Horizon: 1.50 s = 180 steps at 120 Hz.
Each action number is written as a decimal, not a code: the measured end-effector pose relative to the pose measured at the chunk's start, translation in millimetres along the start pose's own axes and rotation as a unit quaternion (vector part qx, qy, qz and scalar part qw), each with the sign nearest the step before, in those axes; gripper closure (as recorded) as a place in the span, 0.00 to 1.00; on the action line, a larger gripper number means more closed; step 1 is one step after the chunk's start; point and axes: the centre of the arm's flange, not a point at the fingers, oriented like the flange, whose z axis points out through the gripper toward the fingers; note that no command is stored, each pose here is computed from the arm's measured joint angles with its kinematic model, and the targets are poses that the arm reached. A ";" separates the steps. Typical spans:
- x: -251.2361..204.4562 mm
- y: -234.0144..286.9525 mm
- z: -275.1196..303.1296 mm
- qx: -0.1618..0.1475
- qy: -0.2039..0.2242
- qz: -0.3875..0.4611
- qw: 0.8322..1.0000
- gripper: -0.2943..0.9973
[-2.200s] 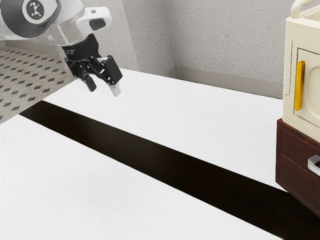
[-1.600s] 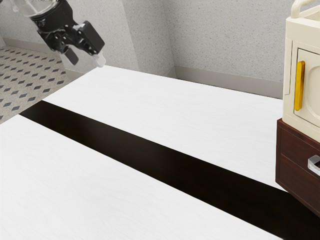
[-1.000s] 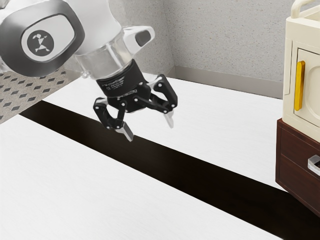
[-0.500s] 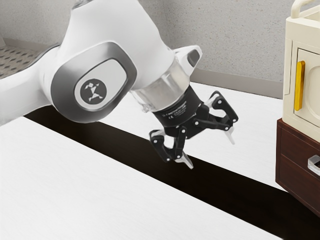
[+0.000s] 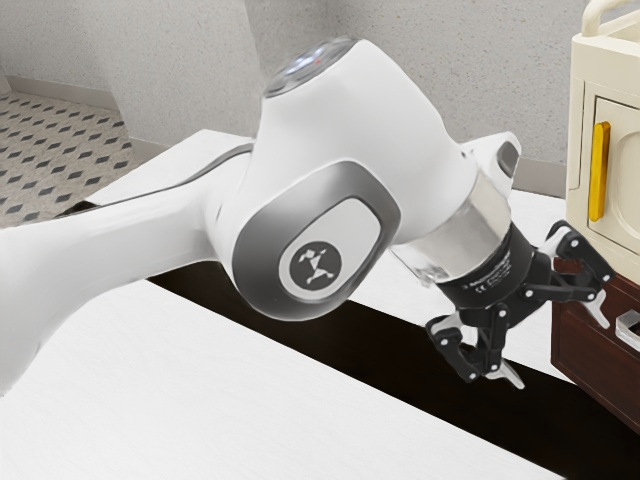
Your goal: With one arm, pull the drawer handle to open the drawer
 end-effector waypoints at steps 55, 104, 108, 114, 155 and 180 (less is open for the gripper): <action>42.2 29.9 44.4 -0.020 -0.015 -0.053 0.998 0.27; 43.8 47.9 79.3 -0.026 -0.022 -0.056 0.998 0.27; 41.6 48.3 81.5 -0.025 -0.023 -0.055 0.998 0.27; 38.1 51.0 86.5 -0.025 -0.025 -0.053 0.998 0.27; 34.3 50.7 104.1 -0.022 -0.025 -0.052 0.998 0.34; 31.2 48.8 109.2 -0.021 -0.026 -0.053 0.998 0.45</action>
